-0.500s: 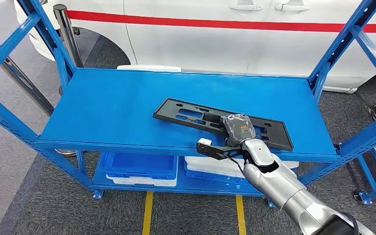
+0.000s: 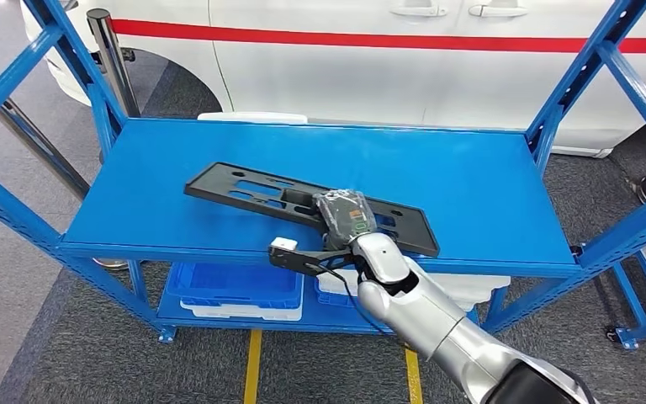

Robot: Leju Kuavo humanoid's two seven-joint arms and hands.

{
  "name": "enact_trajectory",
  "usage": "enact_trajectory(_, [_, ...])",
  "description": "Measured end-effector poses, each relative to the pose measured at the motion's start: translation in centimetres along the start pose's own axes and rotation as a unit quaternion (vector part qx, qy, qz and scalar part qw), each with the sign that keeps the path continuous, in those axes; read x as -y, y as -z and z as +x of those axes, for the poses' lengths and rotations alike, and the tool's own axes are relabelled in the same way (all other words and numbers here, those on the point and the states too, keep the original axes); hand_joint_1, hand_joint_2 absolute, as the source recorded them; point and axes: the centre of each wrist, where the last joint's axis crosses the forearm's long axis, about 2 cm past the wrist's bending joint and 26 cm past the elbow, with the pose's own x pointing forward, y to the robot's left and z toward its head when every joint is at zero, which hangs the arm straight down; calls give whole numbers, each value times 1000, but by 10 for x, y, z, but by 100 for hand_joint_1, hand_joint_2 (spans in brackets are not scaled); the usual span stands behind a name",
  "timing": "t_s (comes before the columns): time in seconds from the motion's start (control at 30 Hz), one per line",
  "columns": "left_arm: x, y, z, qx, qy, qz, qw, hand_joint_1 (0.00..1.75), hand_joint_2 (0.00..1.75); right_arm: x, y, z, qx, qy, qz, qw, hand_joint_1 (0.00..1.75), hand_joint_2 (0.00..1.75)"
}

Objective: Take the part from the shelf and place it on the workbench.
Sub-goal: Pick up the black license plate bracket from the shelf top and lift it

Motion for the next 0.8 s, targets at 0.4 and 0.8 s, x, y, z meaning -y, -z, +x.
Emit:
enact_trajectory(0.4, [0,0,3,-7,31,-12,999,0,175,80,13,15,85,53,-167,981,175,175])
enact_trajectory(0.8, [-3,1,7,-2,48,-18,999,0,175,96,-78,-64,74,30,-208,975,175,175])
